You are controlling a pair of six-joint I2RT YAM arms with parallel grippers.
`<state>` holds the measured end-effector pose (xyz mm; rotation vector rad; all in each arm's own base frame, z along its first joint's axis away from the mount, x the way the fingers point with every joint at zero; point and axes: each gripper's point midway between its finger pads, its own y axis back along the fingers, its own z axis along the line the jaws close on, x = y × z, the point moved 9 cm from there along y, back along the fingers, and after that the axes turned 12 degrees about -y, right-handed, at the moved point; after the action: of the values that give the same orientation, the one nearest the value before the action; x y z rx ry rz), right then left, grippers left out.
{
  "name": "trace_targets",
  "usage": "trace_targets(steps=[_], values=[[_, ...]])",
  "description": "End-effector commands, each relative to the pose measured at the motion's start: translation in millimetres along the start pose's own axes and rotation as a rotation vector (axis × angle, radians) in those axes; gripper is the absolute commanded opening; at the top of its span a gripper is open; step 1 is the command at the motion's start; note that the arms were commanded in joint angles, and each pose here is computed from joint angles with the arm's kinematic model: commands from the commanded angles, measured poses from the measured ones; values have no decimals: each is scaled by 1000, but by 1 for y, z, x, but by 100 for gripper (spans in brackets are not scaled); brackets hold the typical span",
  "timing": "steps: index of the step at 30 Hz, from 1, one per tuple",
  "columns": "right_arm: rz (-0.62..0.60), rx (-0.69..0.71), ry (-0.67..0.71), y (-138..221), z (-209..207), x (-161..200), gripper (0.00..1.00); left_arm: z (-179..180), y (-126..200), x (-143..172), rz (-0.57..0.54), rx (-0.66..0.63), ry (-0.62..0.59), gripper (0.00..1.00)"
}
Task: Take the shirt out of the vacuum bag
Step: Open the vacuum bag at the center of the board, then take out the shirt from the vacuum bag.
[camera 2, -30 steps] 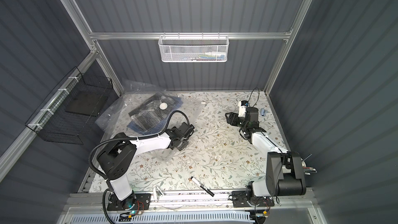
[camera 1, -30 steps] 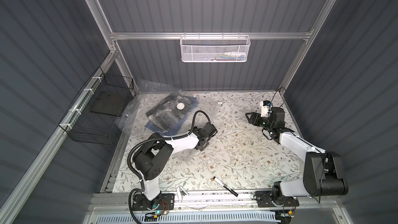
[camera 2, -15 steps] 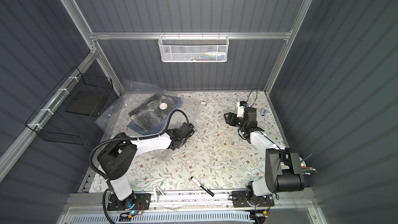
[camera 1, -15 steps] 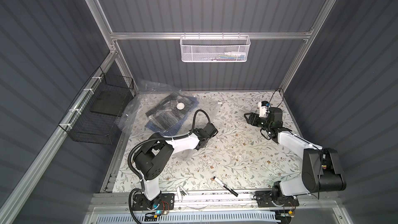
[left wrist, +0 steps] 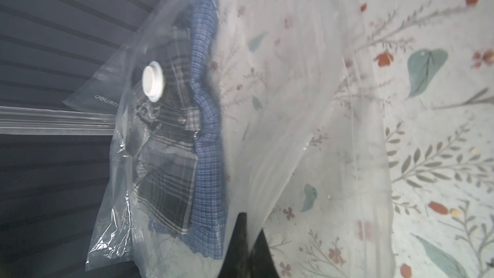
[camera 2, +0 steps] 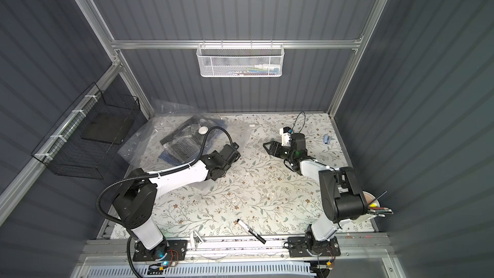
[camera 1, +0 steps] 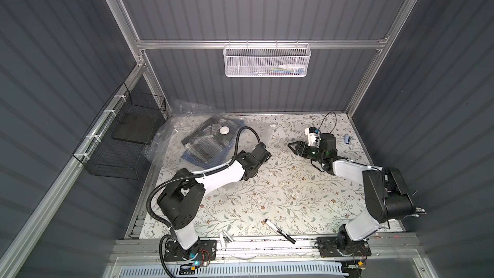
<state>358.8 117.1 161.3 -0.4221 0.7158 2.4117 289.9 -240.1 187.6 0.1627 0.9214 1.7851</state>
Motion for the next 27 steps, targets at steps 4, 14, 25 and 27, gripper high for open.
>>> trace_targets(steps=[4,14,25,27], values=[[61,-204,-36,-38,38,5,63,25,22,-6,-44,-58,97,0],[147,-250,-85,-102,57,18,60,38,33,-6,-73,-121,142,0],[160,-227,-77,-146,69,28,58,47,42,-7,-122,-135,188,0],[173,-230,-82,-156,72,33,58,46,41,-6,-123,-134,185,0]])
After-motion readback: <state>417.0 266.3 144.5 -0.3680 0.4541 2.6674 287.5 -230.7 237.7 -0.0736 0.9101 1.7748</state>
